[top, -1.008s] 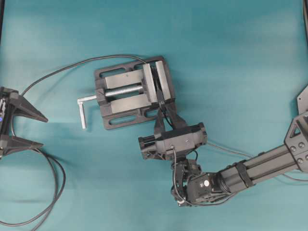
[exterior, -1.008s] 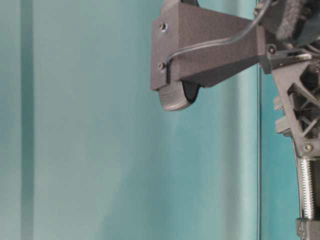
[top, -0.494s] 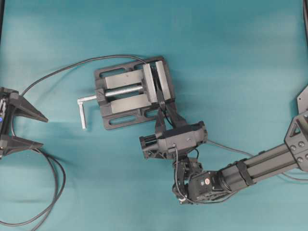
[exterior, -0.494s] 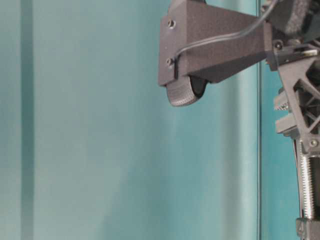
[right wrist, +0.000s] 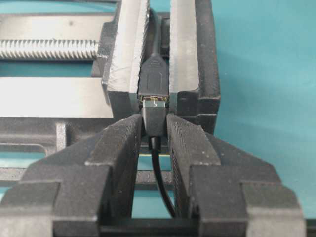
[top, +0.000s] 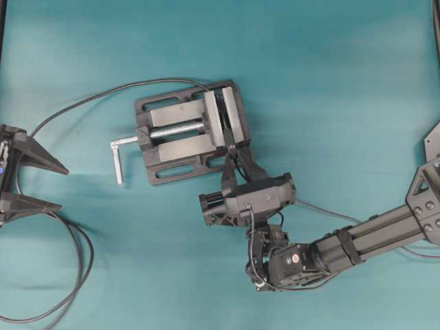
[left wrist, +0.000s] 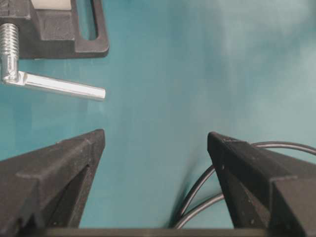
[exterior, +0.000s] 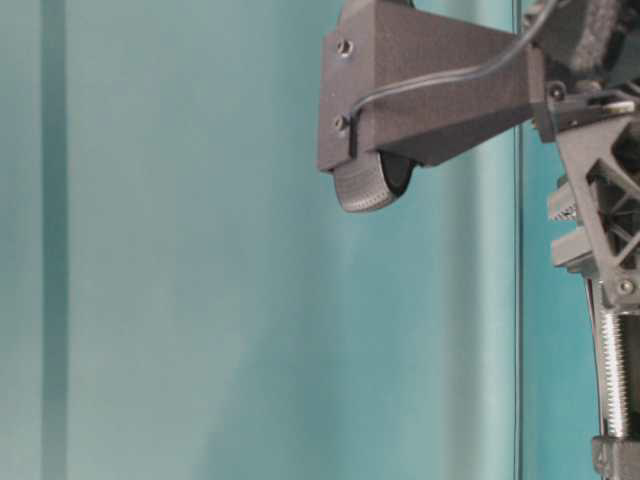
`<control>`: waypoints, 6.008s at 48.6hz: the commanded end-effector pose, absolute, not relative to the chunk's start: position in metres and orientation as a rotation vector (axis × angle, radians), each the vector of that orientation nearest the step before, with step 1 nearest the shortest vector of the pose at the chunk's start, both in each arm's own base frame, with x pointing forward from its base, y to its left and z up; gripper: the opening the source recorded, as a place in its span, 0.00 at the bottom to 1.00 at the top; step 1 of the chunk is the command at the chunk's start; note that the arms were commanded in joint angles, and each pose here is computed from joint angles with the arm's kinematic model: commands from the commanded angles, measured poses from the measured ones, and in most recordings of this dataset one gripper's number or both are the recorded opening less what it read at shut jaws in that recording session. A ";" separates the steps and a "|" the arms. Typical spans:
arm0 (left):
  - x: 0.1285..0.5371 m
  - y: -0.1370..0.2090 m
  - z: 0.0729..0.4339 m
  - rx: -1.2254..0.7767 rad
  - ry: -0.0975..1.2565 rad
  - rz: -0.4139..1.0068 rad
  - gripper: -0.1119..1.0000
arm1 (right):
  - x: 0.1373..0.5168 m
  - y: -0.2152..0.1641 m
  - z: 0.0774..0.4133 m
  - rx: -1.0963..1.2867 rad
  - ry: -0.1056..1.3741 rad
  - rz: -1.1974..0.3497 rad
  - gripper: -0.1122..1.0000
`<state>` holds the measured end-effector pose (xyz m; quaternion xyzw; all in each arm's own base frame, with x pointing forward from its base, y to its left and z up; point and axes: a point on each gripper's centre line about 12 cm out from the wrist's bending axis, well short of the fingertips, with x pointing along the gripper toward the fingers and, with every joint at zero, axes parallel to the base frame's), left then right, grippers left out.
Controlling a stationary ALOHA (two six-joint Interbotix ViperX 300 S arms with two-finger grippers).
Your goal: Insert the USB cable into the fixed female connector.
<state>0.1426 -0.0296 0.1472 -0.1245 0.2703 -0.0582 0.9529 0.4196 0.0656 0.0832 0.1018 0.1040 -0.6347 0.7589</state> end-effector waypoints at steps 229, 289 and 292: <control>0.144 -0.030 0.148 -0.260 0.533 -0.119 0.99 | 0.425 0.050 0.107 0.254 0.159 -1.505 0.35; 0.144 -0.030 0.148 -0.260 0.533 -0.119 0.99 | 0.422 0.080 0.101 0.279 0.215 -1.408 0.68; 0.144 -0.030 0.148 -0.261 0.533 -0.117 0.99 | 0.420 0.085 0.101 0.278 0.220 -1.393 0.68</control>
